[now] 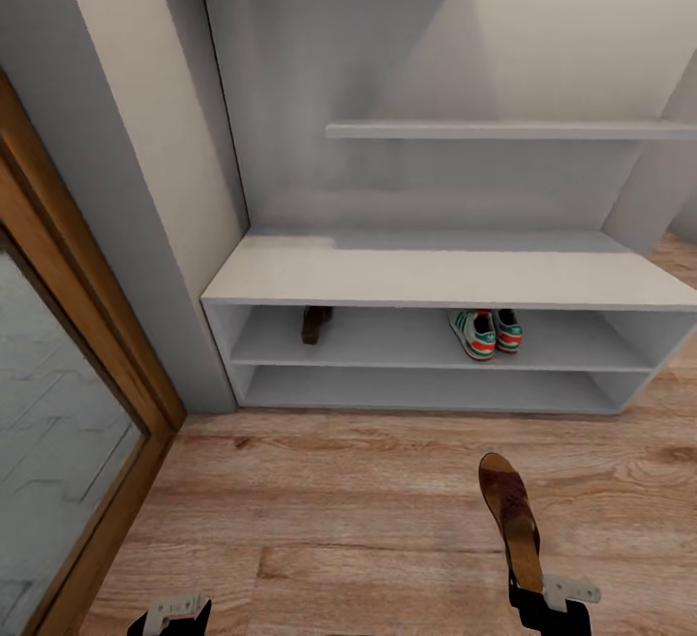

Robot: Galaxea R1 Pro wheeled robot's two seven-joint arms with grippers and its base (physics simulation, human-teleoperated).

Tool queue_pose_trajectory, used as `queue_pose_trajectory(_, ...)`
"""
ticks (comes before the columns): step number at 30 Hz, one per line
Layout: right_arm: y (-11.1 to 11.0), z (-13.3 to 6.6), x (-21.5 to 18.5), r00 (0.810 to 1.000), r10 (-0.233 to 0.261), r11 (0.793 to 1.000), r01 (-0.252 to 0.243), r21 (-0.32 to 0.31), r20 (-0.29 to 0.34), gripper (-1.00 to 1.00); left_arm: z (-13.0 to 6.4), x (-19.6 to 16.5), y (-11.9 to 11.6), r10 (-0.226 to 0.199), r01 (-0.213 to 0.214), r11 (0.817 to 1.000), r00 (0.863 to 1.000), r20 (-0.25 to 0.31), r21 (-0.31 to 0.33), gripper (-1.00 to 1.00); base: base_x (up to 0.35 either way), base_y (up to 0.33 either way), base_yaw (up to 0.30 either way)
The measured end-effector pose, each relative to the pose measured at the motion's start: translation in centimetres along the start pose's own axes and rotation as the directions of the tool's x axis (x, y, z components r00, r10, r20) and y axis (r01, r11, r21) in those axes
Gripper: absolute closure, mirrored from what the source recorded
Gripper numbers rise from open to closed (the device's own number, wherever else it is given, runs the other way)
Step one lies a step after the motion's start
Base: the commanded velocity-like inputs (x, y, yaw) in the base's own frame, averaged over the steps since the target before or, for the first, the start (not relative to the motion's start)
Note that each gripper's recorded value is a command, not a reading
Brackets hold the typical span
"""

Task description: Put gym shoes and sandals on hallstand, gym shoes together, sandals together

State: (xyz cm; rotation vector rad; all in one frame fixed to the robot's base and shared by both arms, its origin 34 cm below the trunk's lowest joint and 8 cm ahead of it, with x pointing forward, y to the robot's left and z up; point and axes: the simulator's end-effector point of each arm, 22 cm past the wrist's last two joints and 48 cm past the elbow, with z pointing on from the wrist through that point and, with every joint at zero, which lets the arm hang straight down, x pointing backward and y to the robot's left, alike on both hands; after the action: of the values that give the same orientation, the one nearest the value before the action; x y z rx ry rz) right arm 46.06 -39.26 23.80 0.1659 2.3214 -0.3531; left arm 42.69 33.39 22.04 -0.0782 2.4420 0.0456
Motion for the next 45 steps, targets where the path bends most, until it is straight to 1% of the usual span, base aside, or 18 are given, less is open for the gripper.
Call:
queue_pose_trajectory(9, 0.3, 0.0, 0.0, 1.0, -0.001, 1.0, 0.001, -0.005, -0.004, 1.0, 0.0, 0.1, -0.1, 0.001, -0.001, 1.0, 1.0, -0.001, 0.003, -1.0, -0.001, 0.0, 0.0)
queue_pose_trajectory(11, 3.3, -0.1, 0.3, 0.999, -0.006, 0.999, 0.004, -0.046, -0.041, 1.0, 0.0, 0.1, -0.2, 0.002, -0.002, 1.0, 1.0, -0.001, 0.004, -1.0, 0.0, 0.0, 0.0)
queue_pose_trajectory(14, 6.9, 0.4, -0.8, 0.994, 0.002, 0.996, -0.012, -0.087, -0.108, 1.0, 0.0, 0.1, -0.2, 0.002, -0.002, 1.0, 1.0, 0.0, 0.004, -1.0, 0.0, 0.0, 0.0)
queue_pose_trajectory(15, 7.5, 0.5, -1.2, 0.993, 0.006, 0.996, -0.017, -0.092, -0.121, 1.0, 0.0, 0.1, -0.2, 0.001, -0.001, 1.0, 1.0, 0.0, 0.004, -1.0, 0.0, 0.0, 0.0)
queue_pose_trajectory(16, 9.5, 0.6, -2.4, 0.988, 0.002, 0.993, -0.02, -0.116, -0.155, 1.0, 0.0, 0.0, -0.2, 0.002, -0.002, 1.0, 1.0, 0.0, 0.004, -1.0, 0.0, 0.0, 0.0)
queue_pose_trajectory(17, 12.6, 0.3, -4.4, 0.979, 0.008, 0.988, -0.04, -0.152, -0.202, 1.0, 0.0, 0.1, -0.2, 0.002, -0.002, 1.0, 1.0, 0.0, 0.004, -1.0, 0.0, 0.0, 0.0)
queue_pose_trajectory(19, 14.9, -0.1, -6.8, 0.977, 0.02, 0.983, -0.058, -0.174, -0.213, 1.0, 0.0, 0.1, -0.2, 0.003, -0.003, 1.0, 1.0, 0.0, 0.004, -1.0, 0.0, 0.0, 0.0)
queue_pose_trajectory(20, 15.4, -0.3, -7.2, 0.976, 0.023, 0.982, -0.062, -0.176, -0.217, 1.0, 0.0, 0.1, -0.2, 0.003, -0.003, 1.0, 1.0, -0.001, 0.004, -1.0, 0.0, 0.0, 0.0)
queue_pose_trajectory(21, 16.6, -0.6, -8.0, 0.975, 0.031, 0.982, -0.071, -0.175, -0.222, 1.0, 0.0, 0.1, -0.2, 0.003, -0.003, 1.0, 1.0, -0.001, 0.004, -1.0, 0.0, 0.0, 0.0)
queue_pose_trajectory(22, 18.2, -1.0, -10.0, 0.975, 0.047, 0.986, -0.08, -0.147, -0.217, 1.0, 0.0, 0.1, -0.2, 0.003, -0.003, 1.0, 1.0, -0.001, 0.005, -1.0, 0.0, 0.0, 0.0)
queue_pose_trajectory(24, 19.3, -1.0, -12.8, 0.981, 0.054, 0.992, -0.075, -0.105, -0.189, 1.0, 0.0, 0.1, -0.2, 0.003, -0.003, 1.0, 1.0, -0.002, 0.005, -1.0, 0.0, 0.0, 0.0)
queue_pose_trajectory(27, 19.6, -0.7, -15.3, 0.988, 0.036, 0.994, -0.051, -0.094, -0.15, 1.0, 0.0, 0.1, -0.3, 0.004, -0.004, 1.0, 1.0, -0.003, 0.006, -1.0, 0.0, 0.0, 0.0)
queue_pose_trajectory(28, 19.9, -0.5, -17.2, 0.992, 0.024, 0.995, -0.037, -0.095, -0.127, 1.0, 0.0, 0.1, -0.3, 0.004, -0.004, 1.0, 1.0, -0.003, 0.006, -1.0, 0.0, 0.0, 0.0)
queue_pose_trajectory(30, 20.1, -0.3, -18.7, 0.99, 0.005, 0.995, -0.019, -0.098, -0.14, 1.0, 0.0, 0.2, -0.3, 0.003, -0.003, 1.0, 1.0, -0.003, 0.006, -1.0, 0.0, 0.0, 0.0)
queue_pose_trajectory(33, 20.2, -0.2, -19.7, 0.988, -0.009, 0.995, -0.006, -0.1, -0.153, 1.0, 0.0, 0.2, -0.3, 0.002, -0.002, 1.0, 1.0, -0.003, 0.006, -1.0, 0.0, 0.0, 0.0)
queue_pose_trajectory(38, 20.4, -0.3, -22.0, 0.993, -0.003, 0.994, -0.009, -0.106, -0.118, 1.0, 0.0, 0.1, -0.4, 0.006, -0.006, 1.0, 1.0, -0.002, 0.01, -1.0, 0.0, 0.0, 0.0)
queue_pose_trajectory(42, 22.2, -0.9, -22.6, 0.994, -0.07, 0.989, 0.058, -0.14, -0.083, 1.0, 0.0, 0.2, -0.7, 0.014, -0.014, 1.0, 1.0, -0.003, 0.019, -1.0, 0.0, 0.0, 0.0)
queue_pose_trajectory(45, 22.4, -1.0, -22.5, 0.993, -0.081, 0.987, 0.069, -0.143, -0.082, 1.0, 0.0, 0.1, -0.7, 0.014, -0.014, 1.0, 1.0, -0.002, 0.021, -1.0, 0.002, 0.0, 0.0)
